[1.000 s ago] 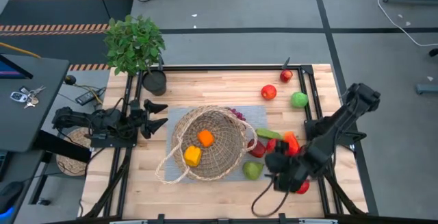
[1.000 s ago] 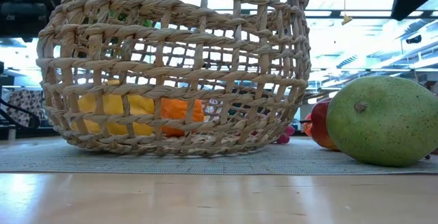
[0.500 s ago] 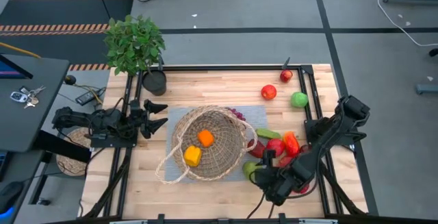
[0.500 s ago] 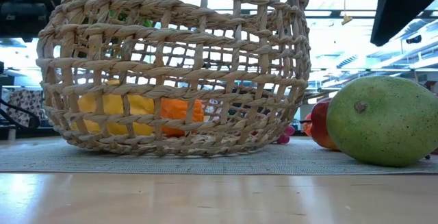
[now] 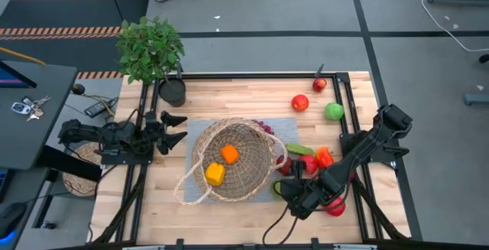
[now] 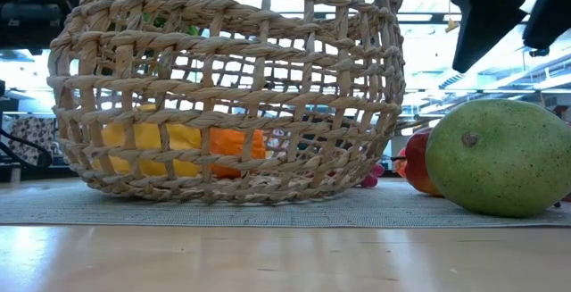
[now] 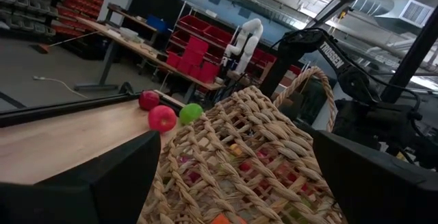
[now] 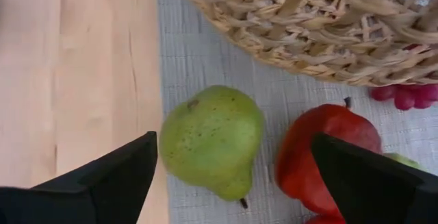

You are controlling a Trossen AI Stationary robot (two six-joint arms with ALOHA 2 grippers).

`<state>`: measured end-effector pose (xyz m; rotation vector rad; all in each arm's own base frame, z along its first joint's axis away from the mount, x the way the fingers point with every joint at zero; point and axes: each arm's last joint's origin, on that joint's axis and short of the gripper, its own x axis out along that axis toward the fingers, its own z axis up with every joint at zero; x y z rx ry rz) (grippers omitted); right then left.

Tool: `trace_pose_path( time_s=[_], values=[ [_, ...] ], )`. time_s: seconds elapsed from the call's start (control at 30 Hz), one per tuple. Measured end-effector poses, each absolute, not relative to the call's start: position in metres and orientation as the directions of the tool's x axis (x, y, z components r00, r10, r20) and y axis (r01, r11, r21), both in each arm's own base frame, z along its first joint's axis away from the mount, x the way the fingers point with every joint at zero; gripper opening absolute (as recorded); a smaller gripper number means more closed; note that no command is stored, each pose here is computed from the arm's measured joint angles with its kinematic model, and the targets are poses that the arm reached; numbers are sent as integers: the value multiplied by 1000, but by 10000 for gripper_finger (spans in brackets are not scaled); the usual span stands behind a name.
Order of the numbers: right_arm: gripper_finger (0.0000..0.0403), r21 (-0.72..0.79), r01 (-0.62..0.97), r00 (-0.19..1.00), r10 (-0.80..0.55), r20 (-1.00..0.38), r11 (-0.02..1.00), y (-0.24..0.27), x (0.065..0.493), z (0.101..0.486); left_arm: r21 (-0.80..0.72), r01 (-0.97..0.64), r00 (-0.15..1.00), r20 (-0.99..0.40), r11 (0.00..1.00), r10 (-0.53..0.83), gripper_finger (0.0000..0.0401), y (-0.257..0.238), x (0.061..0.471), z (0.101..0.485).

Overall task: Build produce basket
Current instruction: Put the green pear into the brown basket

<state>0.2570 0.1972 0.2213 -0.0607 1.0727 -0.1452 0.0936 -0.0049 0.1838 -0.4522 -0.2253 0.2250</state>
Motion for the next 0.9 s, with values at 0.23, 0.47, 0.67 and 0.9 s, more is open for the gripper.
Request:
trace_pose_path(
  time_s=[0.23,0.47,0.67,0.9],
  values=[
    [373,-271,94,551,-277,-787,958,215,228,215,-454,-164,951,164,876,263,389,-5,94,184],
    [347,-179,184,652,-256,-714,967,225,205,207,-455,-164,951,165,875,263,389,-5,94,184],
    [351,-105,122,678,-160,-718,987,223,214,192,-456,-164,951,165,875,263,389,-5,94,184],
    [393,-94,-8,689,-63,-722,996,212,239,194,-456,-164,951,164,875,263,389,-5,94,184]
  ],
)
